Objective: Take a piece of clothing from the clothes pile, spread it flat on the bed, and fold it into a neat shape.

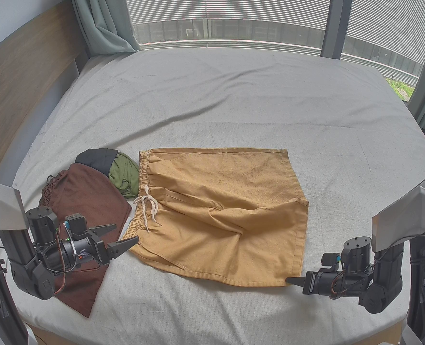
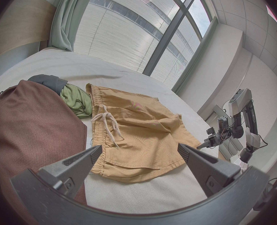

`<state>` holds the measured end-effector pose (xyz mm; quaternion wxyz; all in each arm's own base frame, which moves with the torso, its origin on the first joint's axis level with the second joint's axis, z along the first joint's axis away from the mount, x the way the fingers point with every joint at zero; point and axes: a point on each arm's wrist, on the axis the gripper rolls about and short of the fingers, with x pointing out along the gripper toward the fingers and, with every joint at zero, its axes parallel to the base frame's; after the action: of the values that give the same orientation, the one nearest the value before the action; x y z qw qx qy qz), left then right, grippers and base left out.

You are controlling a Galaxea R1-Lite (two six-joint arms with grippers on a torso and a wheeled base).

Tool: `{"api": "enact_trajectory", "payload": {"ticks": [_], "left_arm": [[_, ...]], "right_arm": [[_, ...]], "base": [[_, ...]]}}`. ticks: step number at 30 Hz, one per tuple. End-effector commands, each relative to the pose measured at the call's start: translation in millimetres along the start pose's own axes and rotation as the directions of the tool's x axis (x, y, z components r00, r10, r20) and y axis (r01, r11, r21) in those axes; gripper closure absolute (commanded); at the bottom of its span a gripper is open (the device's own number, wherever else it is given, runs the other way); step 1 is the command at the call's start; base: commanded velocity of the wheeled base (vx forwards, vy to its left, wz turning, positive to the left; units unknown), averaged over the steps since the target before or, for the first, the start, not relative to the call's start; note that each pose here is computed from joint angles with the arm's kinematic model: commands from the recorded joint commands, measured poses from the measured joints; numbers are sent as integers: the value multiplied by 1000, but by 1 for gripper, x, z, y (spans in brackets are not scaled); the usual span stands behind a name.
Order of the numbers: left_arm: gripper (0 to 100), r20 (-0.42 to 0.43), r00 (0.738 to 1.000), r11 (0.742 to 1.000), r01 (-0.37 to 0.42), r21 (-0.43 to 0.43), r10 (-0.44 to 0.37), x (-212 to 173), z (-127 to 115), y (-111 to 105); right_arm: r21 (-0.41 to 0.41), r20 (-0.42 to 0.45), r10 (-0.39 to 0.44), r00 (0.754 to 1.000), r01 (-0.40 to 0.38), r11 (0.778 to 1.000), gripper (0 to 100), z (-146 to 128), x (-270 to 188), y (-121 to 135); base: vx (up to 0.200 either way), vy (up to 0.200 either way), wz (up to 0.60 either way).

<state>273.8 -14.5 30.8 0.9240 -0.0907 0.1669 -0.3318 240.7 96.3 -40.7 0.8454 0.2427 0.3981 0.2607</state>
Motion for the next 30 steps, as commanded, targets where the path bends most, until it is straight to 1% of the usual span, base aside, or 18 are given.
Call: {"api": "enact_trajectory", "payload": {"ticks": [1,9,15,19,27,30], "left_arm": [[0,-19,1000,1000,-13,-22,12,1,-7,6],[0,-29,999,999,-33,-42,31,2,-12,13],[0,-47,998,997,-43,-58,40,6,-20,20],[0,-52,998,996,-45,-79,41,6,-22,21],[0,-64,997,983,-50,-175,40,11,-27,23],[0,-71,995,978,-76,-195,63,15,-31,27]], "right_arm": [[-11,6,-19,1000,19,1000,100,1,-8,-4],[-48,14,-71,997,72,996,100,1,-22,-18],[-52,14,-71,997,72,996,100,1,-22,-18],[-53,15,-71,997,72,996,100,1,-21,-19],[-53,16,-72,997,73,996,100,2,-20,-19],[-53,17,-72,997,72,996,100,2,-20,-19]], "base": [[0,0,0],[0,0,0],[0,0,0],[0,0,0],[0,0,0],[0,0,0]]}}
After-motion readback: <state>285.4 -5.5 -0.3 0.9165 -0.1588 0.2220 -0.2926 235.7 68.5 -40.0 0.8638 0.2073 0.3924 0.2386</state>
